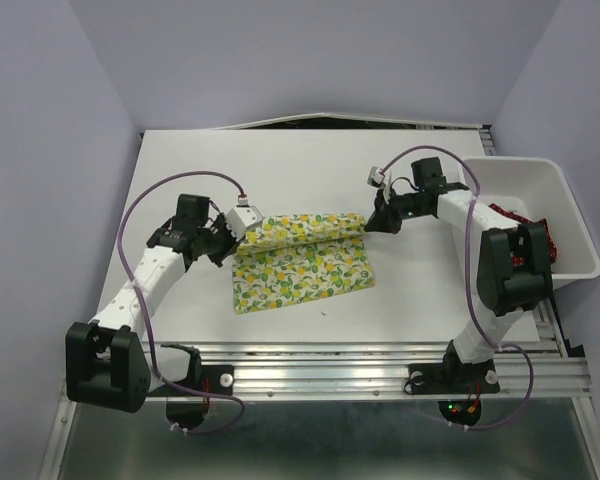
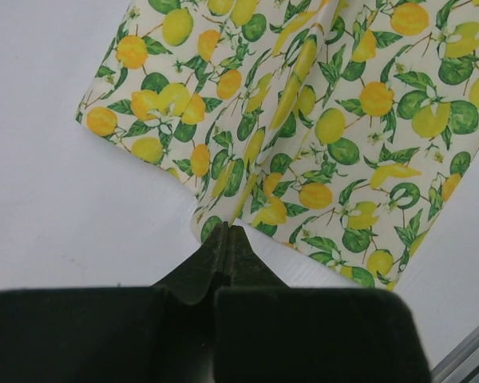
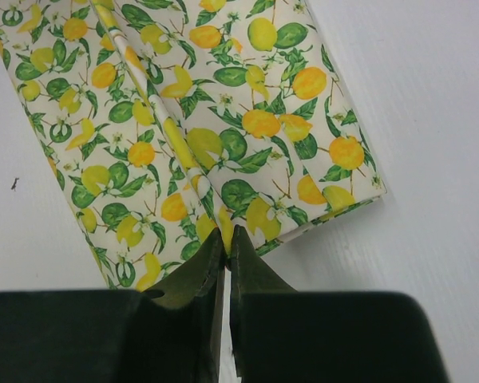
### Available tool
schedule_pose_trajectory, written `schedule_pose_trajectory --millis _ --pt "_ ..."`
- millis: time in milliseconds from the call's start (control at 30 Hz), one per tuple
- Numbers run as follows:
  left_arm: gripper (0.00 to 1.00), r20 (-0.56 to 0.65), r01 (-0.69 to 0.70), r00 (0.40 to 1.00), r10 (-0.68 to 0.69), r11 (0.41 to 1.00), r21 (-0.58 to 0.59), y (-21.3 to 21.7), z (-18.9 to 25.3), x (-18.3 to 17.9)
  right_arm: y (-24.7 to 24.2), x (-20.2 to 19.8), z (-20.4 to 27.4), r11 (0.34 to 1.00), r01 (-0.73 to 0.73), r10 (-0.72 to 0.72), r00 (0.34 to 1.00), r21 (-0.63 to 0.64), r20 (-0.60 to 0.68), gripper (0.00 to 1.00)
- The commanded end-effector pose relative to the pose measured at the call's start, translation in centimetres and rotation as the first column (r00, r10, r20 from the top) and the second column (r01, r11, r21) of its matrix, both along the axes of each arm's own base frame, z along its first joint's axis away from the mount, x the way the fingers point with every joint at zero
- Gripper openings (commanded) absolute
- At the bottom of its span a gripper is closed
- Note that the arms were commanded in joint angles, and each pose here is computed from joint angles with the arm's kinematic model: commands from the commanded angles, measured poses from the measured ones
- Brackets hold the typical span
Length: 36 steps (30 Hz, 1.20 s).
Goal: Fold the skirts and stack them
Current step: Fold the skirt
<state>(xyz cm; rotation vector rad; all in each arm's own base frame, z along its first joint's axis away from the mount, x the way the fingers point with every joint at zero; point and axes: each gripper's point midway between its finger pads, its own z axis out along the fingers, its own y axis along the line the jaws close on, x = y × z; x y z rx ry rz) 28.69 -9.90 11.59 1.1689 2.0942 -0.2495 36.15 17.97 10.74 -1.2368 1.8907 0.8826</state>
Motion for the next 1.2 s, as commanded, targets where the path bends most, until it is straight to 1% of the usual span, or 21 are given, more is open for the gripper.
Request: schedule_pose_trajectory --millis 0,33,233,400,533,633,700,733,800,933,967,1000,1033,1067,1100,1167 --pt "0.00 0.001 0.000 1.000 0.000 1.000 0.026 0.6 1.2 -0.1 -0.5 1.2 2.9 1.000 0.014 -0.013 0.997 -0.010 0.077 0.01" --pt "0.00 0.023 0.001 1.000 -0.001 1.000 0.023 0.6 2.1 0.2 -0.5 1.2 3.5 1.000 0.012 -0.011 0.996 -0.008 0.089 0.01" --pt "0.00 0.043 0.017 0.999 -0.019 0.999 0.041 0.8 4.5 -0.1 -0.6 0.4 5.2 1.000 -0.008 0.010 0.993 -0.011 0.116 0.01" --pt "0.00 0.043 0.035 0.998 -0.037 0.998 0.049 1.1 5.2 -1.4 -1.1 -1.4 5.0 0.999 -0.032 0.036 0.992 -0.039 0.124 0.01" --pt "0.00 -0.018 0.088 0.996 -0.087 0.994 0.065 1.1 4.2 -3.9 -1.3 -2.8 4.3 0.996 -0.057 0.066 0.989 -0.070 0.135 0.01" --pt "0.00 -0.039 0.112 0.993 -0.109 0.990 0.086 1.4 3.5 -5.0 -1.5 -3.7 3.8 0.992 -0.080 0.095 0.982 -0.100 0.162 0.01" --pt "0.00 -0.051 0.120 0.992 -0.115 0.988 0.095 1.6 2.8 -5.8 -1.6 -4.9 2.5 0.987 -0.101 0.119 0.981 -0.122 0.150 0.01" --pt "0.00 -0.061 0.125 0.991 -0.119 0.987 0.102 1.7 2.5 -6.1 -1.5 -5.4 2.2 0.982 -0.125 0.149 0.974 -0.144 0.170 0.01" --pt "0.00 -0.084 0.136 0.988 -0.127 0.985 0.110 1.8 1.6 -6.8 -1.5 -7.1 0.5 0.974 -0.154 0.179 0.973 -0.168 0.147 0.01" --pt "0.00 -0.156 0.225 0.967 -0.204 0.964 0.138 1.9 -0.8 -9.3 -1.0 -9.4 -1.3 0.952 -0.218 0.256 0.951 -0.216 0.172 0.02" --pt "0.00 -0.167 0.248 0.960 -0.224 0.958 0.141 1.9 -1.2 -9.8 -1.0 -10.3 -2.2 0.947 -0.234 0.271 0.950 -0.222 0.156 0.05" --pt "0.00 -0.180 0.268 0.954 -0.241 0.953 0.140 1.8 -1.6 -10.4 -1.1 -10.4 -2.4 0.942 -0.243 0.284 0.944 -0.230 0.169 0.11" --pt "0.03 -0.200 0.308 0.940 -0.278 0.941 0.142 1.6 -2.2 -11.4 -1.0 -10.8 -2.6 0.937 -0.255 0.299 0.939 -0.240 0.168 0.23" --pt "0.13 -0.206 0.326 0.933 -0.294 0.934 0.143 1.6 -2.4 -11.8 -1.1 -10.9 -2.7 0.935 -0.255 0.300 0.939 -0.245 0.168 0.36" --pt "0.29 -0.208 0.340 0.928 -0.309 0.930 0.139 1.5 -2.4 -12.0 -1.2 -11.0 -2.5 0.934 -0.255 0.303 0.936 -0.251 0.177 0.51" --pt "0.43 -0.190 0.378 0.917 -0.350 0.915 0.143 1.3 -1.7 -12.2 -1.3 -10.7 -2.0 0.931 -0.252 0.307 0.932 -0.265 0.191 0.59"
